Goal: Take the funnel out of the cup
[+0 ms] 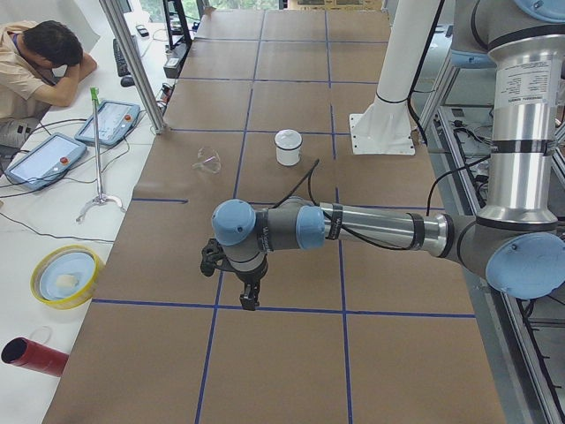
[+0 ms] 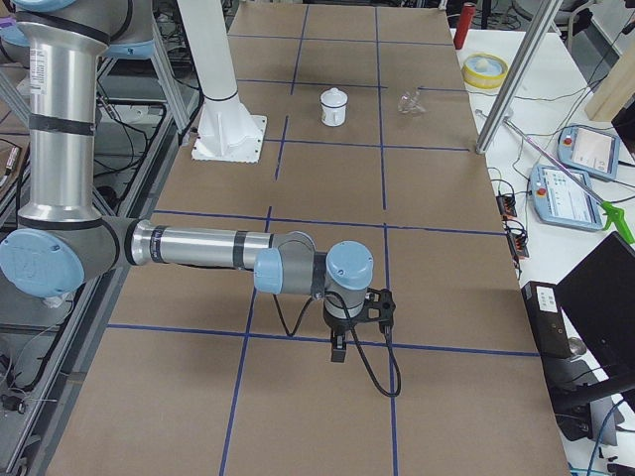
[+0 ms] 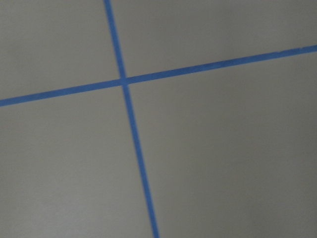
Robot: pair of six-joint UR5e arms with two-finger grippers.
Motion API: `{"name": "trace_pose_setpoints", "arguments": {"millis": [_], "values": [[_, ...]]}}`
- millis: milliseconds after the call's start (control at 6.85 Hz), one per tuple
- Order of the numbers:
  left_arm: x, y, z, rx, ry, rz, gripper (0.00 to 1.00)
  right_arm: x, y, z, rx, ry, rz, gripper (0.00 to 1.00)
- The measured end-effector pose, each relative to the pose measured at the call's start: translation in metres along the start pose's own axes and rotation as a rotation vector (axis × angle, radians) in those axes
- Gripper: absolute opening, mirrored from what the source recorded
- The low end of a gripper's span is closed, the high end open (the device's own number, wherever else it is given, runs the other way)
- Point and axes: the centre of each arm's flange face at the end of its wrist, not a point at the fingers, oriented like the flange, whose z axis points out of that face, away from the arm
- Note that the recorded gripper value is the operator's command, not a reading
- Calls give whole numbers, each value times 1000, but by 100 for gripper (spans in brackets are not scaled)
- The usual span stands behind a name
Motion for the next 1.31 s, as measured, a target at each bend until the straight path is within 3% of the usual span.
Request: {"name": "trace_pose_setpoints", "arguments": {"millis": [1314], "values": [[-8,5,-3,-3,-45,-14,100,0,0,0,0,0,0,100]]}}
